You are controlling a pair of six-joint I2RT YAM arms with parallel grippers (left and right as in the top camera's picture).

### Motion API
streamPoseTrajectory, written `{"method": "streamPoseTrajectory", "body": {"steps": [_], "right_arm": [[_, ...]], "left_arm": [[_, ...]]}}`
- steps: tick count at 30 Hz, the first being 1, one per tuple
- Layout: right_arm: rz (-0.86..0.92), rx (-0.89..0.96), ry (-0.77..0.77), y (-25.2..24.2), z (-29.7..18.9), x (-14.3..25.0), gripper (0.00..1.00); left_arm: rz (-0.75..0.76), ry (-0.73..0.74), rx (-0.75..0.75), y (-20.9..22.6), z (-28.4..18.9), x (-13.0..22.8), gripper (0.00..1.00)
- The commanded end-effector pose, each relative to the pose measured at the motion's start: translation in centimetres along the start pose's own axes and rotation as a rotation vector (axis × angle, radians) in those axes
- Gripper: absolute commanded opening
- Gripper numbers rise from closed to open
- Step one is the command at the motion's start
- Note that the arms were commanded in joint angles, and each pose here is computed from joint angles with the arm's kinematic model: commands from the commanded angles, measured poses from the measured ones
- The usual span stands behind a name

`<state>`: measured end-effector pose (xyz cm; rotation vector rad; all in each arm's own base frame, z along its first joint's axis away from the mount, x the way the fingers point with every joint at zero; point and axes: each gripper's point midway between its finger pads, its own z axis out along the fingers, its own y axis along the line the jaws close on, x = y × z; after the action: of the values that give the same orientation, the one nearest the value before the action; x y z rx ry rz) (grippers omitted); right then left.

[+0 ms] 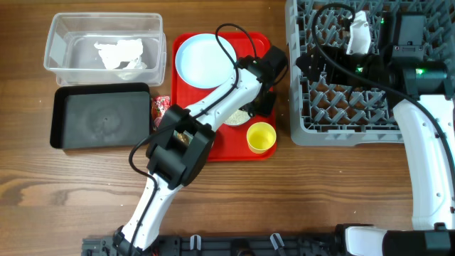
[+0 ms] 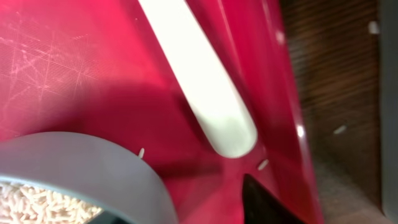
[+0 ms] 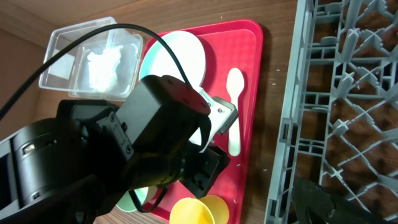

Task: Sort waste into correct bins and load items into the dishwasher rack
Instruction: 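Reach the left gripper to the blue bowl of rice and grasp its rim, then carry the blue bowl left and tip the rice onto the black tray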

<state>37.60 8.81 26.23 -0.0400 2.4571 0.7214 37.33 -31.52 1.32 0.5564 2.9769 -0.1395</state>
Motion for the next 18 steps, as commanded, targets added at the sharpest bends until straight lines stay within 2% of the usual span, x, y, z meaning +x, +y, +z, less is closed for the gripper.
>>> {"method": "streamPoseTrajectory", "body": {"steps": [1, 4, 8, 13, 18], "right_arm": [[-0.015, 0.011, 0.000, -0.3, 0.2, -0.2, 1.00], [-0.017, 0.010, -0.001, -0.3, 0.2, -0.3, 1.00], [-0.018, 0.010, -0.002, -0.3, 0.2, -0.3, 1.00], [-0.020, 0.010, -0.004, -0.3, 0.2, -0.3, 1.00], [-0.021, 0.010, -0.004, -0.3, 0.2, -0.3, 1.00]], "left_arm": [[-0.021, 0.010, -0.026, 0.6, 0.9, 0.2, 0.29], [-0.021, 0.024, -0.031, 0.7, 0.6, 0.5, 0.16], [-0.021, -0.008, -0.020, 0.5, -1.3, 0.1, 0.05], [-0.046, -0.113, 0.011, 1.3, -7.1, -1.4, 0.04], [-0.159, -0.227, 0.032, 5.4, -15.5, -1.6, 0.04]]}}
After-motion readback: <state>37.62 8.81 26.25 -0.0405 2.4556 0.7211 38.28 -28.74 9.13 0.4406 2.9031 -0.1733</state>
